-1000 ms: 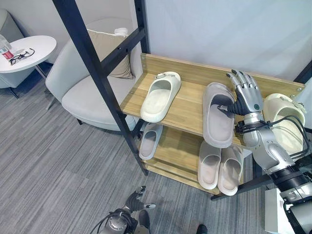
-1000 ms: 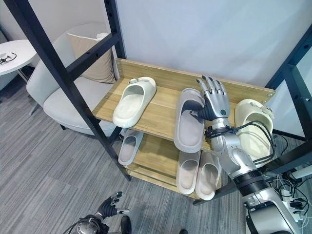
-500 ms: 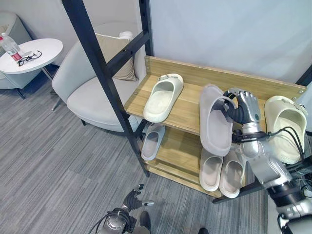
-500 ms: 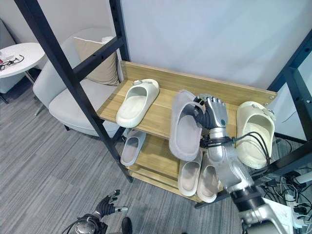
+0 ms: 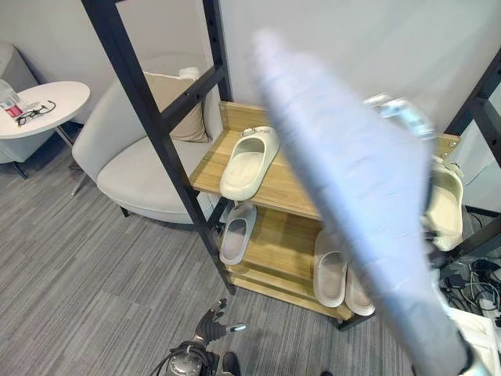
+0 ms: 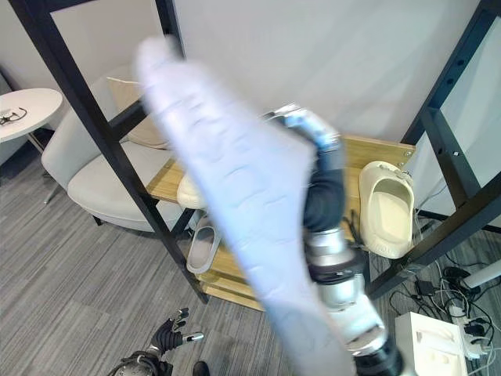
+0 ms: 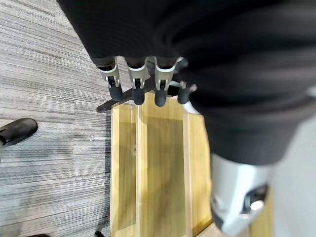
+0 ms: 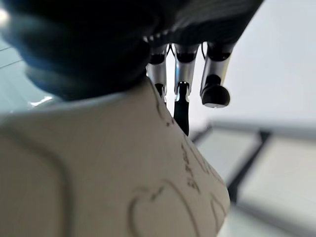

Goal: Arrange the slippers neatly on the shoe rack.

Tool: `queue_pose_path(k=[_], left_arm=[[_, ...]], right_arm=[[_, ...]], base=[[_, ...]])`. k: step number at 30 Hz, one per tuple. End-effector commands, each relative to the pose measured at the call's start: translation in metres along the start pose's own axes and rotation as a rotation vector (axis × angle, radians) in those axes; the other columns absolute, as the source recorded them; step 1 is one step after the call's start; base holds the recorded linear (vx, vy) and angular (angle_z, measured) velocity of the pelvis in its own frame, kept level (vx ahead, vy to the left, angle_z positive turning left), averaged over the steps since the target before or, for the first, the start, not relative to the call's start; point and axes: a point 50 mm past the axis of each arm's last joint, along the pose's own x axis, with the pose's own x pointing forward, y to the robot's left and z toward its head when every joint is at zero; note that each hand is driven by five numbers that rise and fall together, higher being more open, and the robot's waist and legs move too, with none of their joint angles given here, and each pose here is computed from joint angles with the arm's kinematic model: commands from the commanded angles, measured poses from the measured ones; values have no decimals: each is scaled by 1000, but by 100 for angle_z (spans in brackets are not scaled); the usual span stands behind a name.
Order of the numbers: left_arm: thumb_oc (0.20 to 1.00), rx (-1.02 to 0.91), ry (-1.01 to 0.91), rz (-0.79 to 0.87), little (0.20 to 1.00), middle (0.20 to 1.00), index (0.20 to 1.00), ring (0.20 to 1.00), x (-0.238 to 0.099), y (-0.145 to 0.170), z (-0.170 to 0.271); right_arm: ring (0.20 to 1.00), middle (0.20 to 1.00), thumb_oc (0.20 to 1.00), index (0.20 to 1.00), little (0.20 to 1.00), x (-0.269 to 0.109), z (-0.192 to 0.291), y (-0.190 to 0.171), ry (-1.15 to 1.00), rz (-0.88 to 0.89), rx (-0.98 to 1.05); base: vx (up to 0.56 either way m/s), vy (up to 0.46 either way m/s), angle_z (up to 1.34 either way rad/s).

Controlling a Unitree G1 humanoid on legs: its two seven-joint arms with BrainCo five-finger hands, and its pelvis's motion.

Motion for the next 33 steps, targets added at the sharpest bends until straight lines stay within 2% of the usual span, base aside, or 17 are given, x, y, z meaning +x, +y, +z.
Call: queue_pose_path(k=[1,3,6,10,14,15,17,18,22,25,28,33], left_arm=[[1000,21,-101,51,1000,1000,1000,1000,12,18,27],[1000,2,-102,81,1000,1000,1000,1000,12,24,26],[1000,-24,-90,111,1000,1000,1000,1000,12,29,23],[1000,-73,-53,158,1000,1000,1000,1000,12,36,14],[1000,-119,-102,169,1000,1000,1000,1000,22,32,33],[1000,-129,-164,149,1000,1000,1000,1000,30,24,55],[1000,-146,-214,141,1000,1000,1000,1000,35,23,73],[1000,-174,-310,112,1000,1000,1000,1000,36,20,99],[1000,-230,-466,50,1000,1000,1000,1000,32,18,141],[1000,-207,-532,27,1000,1000,1000,1000,30,20,162],[1000,-135,-619,-61,1000,1000,1000,1000,15,18,173],[1000,-68,-705,-67,1000,1000,1000,1000,13,16,201]], right_arm=[[200,200,200,200,200,13,0,3,-22,71,80],[200,200,200,200,200,5,-28,21,108,146,124],[200,200,200,200,200,-4,-45,30,188,190,98],[200,200,200,200,200,-45,-87,30,426,213,-63],[200,200,200,200,200,-68,-104,19,531,194,-252],[200,200,200,200,200,-66,-111,8,526,191,-418],[200,200,200,200,200,-57,-113,1,504,182,-498],[200,200,200,200,200,-46,-112,-14,463,178,-651],[200,200,200,200,200,-11,-97,-50,330,84,-915],[200,200,200,200,200,7,-92,-74,299,-19,-1017],[200,200,200,200,200,22,-87,-110,294,-131,-1184],[200,200,200,200,200,36,-79,-139,282,-256,-1375]], base=[[-20,-17,14],[-41,-40,15],[-21,-43,37],[-30,-84,48],[-124,-78,36],[-437,-123,2],[-366,-46,-2],[-311,48,8],[-212,98,-2],[-118,108,-1],[-105,120,-2],[-36,105,-8]])
